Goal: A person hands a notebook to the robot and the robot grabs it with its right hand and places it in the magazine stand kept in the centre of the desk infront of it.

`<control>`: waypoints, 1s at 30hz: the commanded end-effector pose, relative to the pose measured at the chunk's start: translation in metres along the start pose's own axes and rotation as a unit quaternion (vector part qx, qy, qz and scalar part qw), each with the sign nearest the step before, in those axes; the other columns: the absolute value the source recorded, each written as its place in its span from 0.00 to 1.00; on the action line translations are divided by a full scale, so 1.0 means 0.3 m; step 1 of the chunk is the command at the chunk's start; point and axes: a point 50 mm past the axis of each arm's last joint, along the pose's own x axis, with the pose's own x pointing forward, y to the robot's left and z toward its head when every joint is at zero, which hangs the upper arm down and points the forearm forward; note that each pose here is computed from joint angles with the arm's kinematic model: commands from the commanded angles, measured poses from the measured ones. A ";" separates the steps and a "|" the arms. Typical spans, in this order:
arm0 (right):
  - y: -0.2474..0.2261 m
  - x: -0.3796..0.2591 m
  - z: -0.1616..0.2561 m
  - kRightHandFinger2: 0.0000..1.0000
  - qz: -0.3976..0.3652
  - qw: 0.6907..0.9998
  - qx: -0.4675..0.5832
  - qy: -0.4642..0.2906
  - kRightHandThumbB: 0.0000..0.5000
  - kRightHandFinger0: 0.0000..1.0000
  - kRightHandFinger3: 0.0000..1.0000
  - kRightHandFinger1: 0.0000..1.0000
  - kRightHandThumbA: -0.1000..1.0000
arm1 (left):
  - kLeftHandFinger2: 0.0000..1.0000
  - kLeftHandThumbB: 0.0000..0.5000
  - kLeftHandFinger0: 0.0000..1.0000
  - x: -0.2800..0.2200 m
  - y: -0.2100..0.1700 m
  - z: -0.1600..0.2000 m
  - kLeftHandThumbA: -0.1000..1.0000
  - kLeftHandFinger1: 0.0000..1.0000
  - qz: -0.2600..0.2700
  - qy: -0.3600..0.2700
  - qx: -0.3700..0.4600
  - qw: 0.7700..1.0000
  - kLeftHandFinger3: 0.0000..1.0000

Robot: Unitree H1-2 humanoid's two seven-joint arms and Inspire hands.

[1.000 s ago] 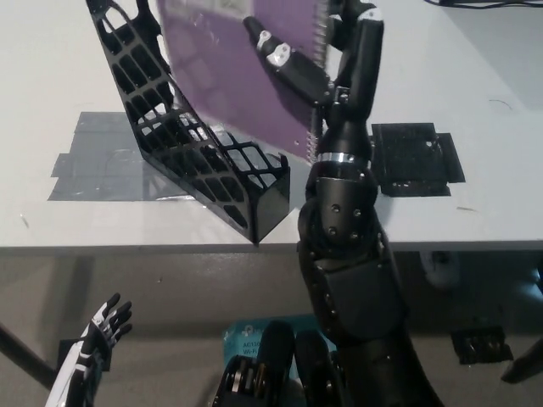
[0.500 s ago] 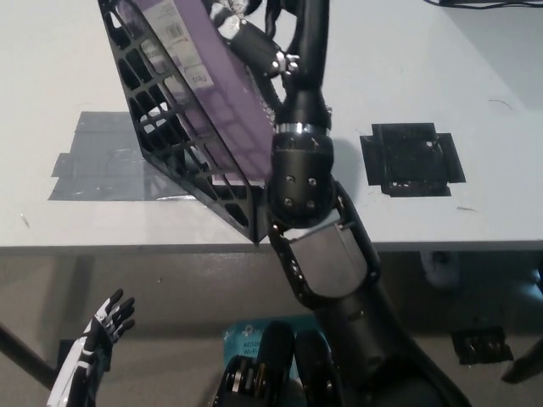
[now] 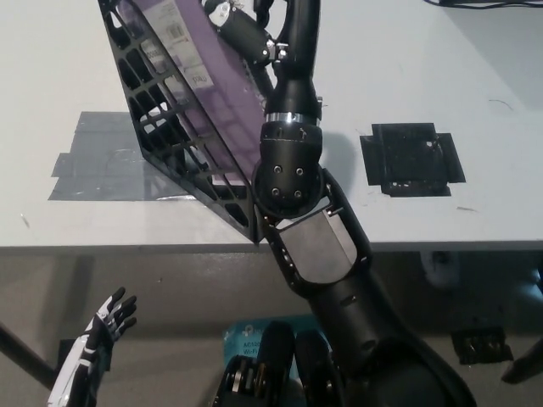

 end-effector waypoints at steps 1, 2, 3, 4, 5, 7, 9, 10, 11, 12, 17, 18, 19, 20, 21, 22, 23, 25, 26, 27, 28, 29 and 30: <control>0.026 0.070 0.069 0.05 0.020 0.999 0.005 -0.047 0.11 0.03 0.07 0.00 0.89 | 1.00 1.00 1.00 0.025 0.025 0.044 1.00 1.00 -0.003 -0.036 0.020 0.999 1.00; 0.017 0.071 0.061 0.37 0.034 0.998 -0.018 -0.044 0.32 0.21 0.45 0.23 0.92 | 1.00 1.00 1.00 0.024 0.026 0.042 1.00 1.00 -0.006 -0.035 0.019 0.999 1.00; 0.013 0.070 0.061 0.58 0.047 0.998 -0.030 -0.043 0.40 0.37 0.70 0.43 0.94 | 1.00 1.00 1.00 0.024 0.026 0.041 1.00 1.00 -0.006 -0.035 0.018 0.999 1.00; 0.009 0.067 0.066 0.88 0.064 0.996 -0.046 -0.043 0.57 0.60 0.98 0.71 0.96 | 1.00 1.00 1.00 0.024 0.026 0.041 1.00 1.00 -0.006 -0.035 0.018 0.999 1.00; 0.007 0.063 0.071 1.00 0.079 0.994 -0.056 -0.044 0.64 0.75 1.00 0.89 0.93 | 1.00 1.00 1.00 0.025 0.026 0.041 1.00 1.00 -0.006 -0.034 0.020 0.999 1.00; 0.005 0.058 0.079 1.00 0.108 0.989 -0.092 -0.044 0.72 1.00 1.00 1.00 0.97 | 1.00 1.00 1.00 0.027 0.025 0.041 1.00 1.00 -0.006 -0.035 0.017 0.999 1.00; 0.001 0.052 0.086 1.00 0.140 0.981 -0.129 -0.040 0.82 1.00 1.00 1.00 1.00 | 1.00 1.00 1.00 0.029 0.025 0.042 1.00 1.00 -0.006 -0.037 0.014 0.999 1.00; -0.001 0.050 0.088 1.00 0.145 0.980 -0.133 -0.039 0.83 1.00 1.00 1.00 1.00 | 1.00 1.00 1.00 0.030 0.025 0.043 1.00 1.00 -0.006 -0.037 0.014 0.999 1.00; -0.003 0.047 0.095 1.00 0.151 0.978 -0.136 -0.038 0.90 1.00 1.00 1.00 1.00 | 1.00 1.00 1.00 0.033 0.025 0.043 1.00 1.00 -0.007 -0.036 0.018 0.999 1.00; -0.004 0.047 0.098 1.00 0.153 0.978 -0.137 -0.039 0.95 1.00 1.00 1.00 1.00 | 1.00 1.00 1.00 0.035 0.026 0.043 1.00 1.00 -0.007 -0.036 0.019 0.999 1.00; -0.012 0.052 0.169 1.00 0.155 0.980 -0.112 -0.061 0.96 1.00 1.00 1.00 1.00 | 1.00 1.00 1.00 0.038 0.026 0.045 1.00 1.00 -0.007 -0.038 0.016 0.999 1.00; -0.016 0.055 0.193 1.00 0.154 0.980 -0.104 -0.069 0.96 1.00 1.00 1.00 1.00 | 1.00 1.00 1.00 0.039 0.025 0.045 1.00 1.00 -0.006 -0.038 0.015 0.999 1.00; -0.020 0.057 0.218 1.00 0.153 0.980 -0.100 -0.077 0.97 1.00 1.00 1.00 1.00 | 1.00 1.00 1.00 0.039 0.025 0.044 1.00 1.00 -0.006 -0.039 0.014 0.999 1.00; -0.026 0.060 0.247 1.00 0.151 0.980 -0.096 -0.086 0.97 1.00 1.00 1.00 1.00 | 1.00 1.00 1.00 0.040 0.025 0.044 1.00 1.00 -0.005 -0.039 0.013 0.999 1.00; -0.026 0.060 0.247 1.00 0.151 0.980 -0.096 -0.086 0.97 1.00 1.00 1.00 1.00 | 1.00 1.00 1.00 0.040 0.025 0.044 1.00 1.00 -0.005 -0.039 0.013 0.999 1.00; -0.043 0.069 0.307 1.00 0.143 0.980 -0.087 -0.106 0.95 1.00 1.00 1.00 1.00 | 1.00 1.00 1.00 0.052 0.029 0.049 1.00 1.00 -0.006 -0.041 0.020 0.999 1.00; -0.049 0.071 0.327 1.00 0.139 0.980 -0.083 -0.114 0.94 1.00 1.00 1.00 1.00 | 1.00 1.00 1.00 0.056 0.032 0.051 1.00 1.00 -0.006 -0.041 0.023 0.999 1.00; -0.077 0.070 0.393 1.00 0.128 0.979 -0.085 -0.133 0.96 1.00 1.00 1.00 1.00 | 1.00 1.00 1.00 0.060 0.036 0.053 1.00 1.00 -0.004 -0.043 0.026 0.999 1.00; -0.092 0.067 0.421 1.00 0.123 0.979 -0.087 -0.140 0.95 1.00 1.00 1.00 1.00 | 1.00 1.00 1.00 0.061 0.035 0.054 1.00 1.00 -0.003 -0.043 0.025 0.999 1.00; -0.102 0.064 0.433 1.00 0.121 0.978 -0.090 -0.143 0.92 1.00 1.00 1.00 1.00 | 1.00 1.00 1.00 0.061 0.035 0.054 1.00 1.00 -0.004 -0.043 0.026 0.999 1.00; -0.116 0.060 0.447 1.00 0.118 0.978 -0.092 -0.145 0.92 1.00 1.00 1.00 1.00 | 1.00 1.00 1.00 0.060 0.035 0.054 1.00 1.00 -0.007 -0.042 0.029 0.999 1.00; -0.127 0.056 0.456 1.00 0.116 0.978 -0.091 -0.146 0.92 1.00 1.00 1.00 1.00 | 1.00 1.00 1.00 0.060 0.035 0.053 1.00 1.00 -0.007 -0.041 0.030 0.999 1.00; -0.134 0.054 0.462 1.00 0.115 0.979 -0.089 -0.146 0.92 1.00 1.00 1.00 1.00 | 1.00 1.00 1.00 0.060 0.035 0.052 1.00 1.00 -0.008 -0.041 0.030 0.999 1.00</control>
